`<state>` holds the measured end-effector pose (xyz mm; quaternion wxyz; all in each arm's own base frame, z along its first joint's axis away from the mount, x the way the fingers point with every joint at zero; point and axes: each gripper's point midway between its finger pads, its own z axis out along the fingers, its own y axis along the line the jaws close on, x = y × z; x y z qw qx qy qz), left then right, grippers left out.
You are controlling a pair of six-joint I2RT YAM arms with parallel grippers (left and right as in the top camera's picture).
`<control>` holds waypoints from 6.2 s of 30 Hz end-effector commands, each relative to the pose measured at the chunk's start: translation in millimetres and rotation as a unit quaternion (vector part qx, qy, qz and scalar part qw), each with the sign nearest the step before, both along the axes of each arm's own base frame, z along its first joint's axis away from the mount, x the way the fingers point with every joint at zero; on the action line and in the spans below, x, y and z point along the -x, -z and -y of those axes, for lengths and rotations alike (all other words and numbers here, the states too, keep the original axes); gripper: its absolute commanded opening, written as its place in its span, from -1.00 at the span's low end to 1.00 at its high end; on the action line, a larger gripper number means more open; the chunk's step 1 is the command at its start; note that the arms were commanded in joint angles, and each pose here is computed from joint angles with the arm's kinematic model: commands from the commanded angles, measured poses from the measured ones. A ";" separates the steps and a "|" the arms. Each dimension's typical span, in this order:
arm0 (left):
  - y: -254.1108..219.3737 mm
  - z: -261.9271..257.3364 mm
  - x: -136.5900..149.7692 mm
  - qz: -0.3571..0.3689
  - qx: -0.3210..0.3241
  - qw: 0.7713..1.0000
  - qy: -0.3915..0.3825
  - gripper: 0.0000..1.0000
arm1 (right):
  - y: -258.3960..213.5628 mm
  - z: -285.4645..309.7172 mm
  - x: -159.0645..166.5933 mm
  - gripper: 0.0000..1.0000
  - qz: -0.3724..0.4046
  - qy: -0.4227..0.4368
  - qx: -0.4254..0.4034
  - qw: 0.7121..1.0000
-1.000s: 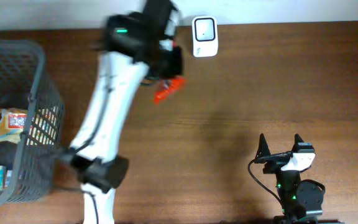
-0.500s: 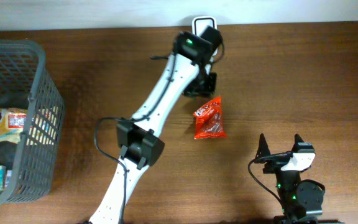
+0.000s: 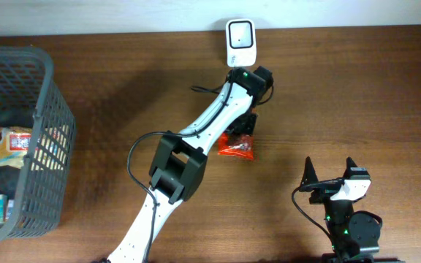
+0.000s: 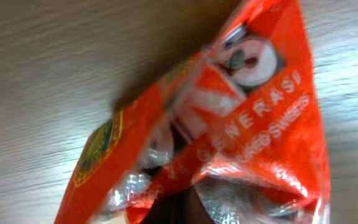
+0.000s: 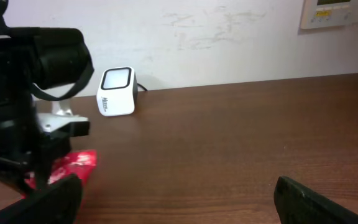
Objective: Scan the item barcode
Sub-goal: 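Carry the red bag to the table center and release it, then reach the left gripper into the basket and grasp the yellow snack bag, then carry the yellow bag out and drop it beside the red bag, then reach the left gripper into the basket and grasp the orange tissue pack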
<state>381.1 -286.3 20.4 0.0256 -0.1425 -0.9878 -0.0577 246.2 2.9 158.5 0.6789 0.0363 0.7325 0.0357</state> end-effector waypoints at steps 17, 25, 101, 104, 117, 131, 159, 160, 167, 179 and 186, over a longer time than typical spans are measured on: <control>-376.8 -339.3 -33.0 0.404 0.080 0.858 -0.307 0.99 | 3.6 0.2 0.0 0.97 -0.003 0.002 -0.002 1.000; -288.0 -535.1 39.0 0.280 0.003 0.730 -0.623 0.98 | 3.5 0.1 0.0 0.97 -0.003 0.002 -0.002 1.000; -209.0 -90.0 -6.4 0.269 0.163 0.947 -0.069 -0.41 | 3.5 0.2 0.0 0.97 -0.003 0.002 -0.002 1.000; -248.8 -107.9 -3.9 0.300 0.167 0.935 -0.083 -0.09 | 3.6 0.2 0.0 0.97 -0.003 0.002 -0.002 1.000; -337.9 -439.5 85.8 0.394 -0.017 0.776 -0.492 0.98 | 3.5 0.2 0.0 0.97 -0.003 0.002 -0.002 1.000; -128.2 -553.3 111.7 0.083 -0.101 0.719 -0.683 0.98 | 3.6 0.2 0.0 0.97 -0.003 0.002 -0.002 1.000; -15.3 -513.8 185.4 -0.067 -0.044 0.679 -0.730 0.99 | 3.5 0.2 0.0 0.97 -0.003 0.002 -0.002 1.000; -15.7 -510.4 185.7 -0.073 -0.038 0.678 -0.730 0.91 | 3.5 0.2 0.0 0.97 -0.003 0.002 -0.002 1.000; -16.5 -497.7 182.2 -0.087 -0.006 0.673 -0.734 -1.00 | 3.5 0.2 0.0 0.97 -0.003 0.002 -0.002 1.000; -161.8 -545.2 90.0 0.132 0.095 0.717 -0.678 -1.00 | 3.6 0.2 0.0 0.97 -0.003 0.002 -0.002 1.000; -368.0 -463.4 71.4 0.413 0.169 0.723 -0.527 -1.00 | 3.5 0.2 0.0 0.97 -0.003 0.002 -0.002 1.000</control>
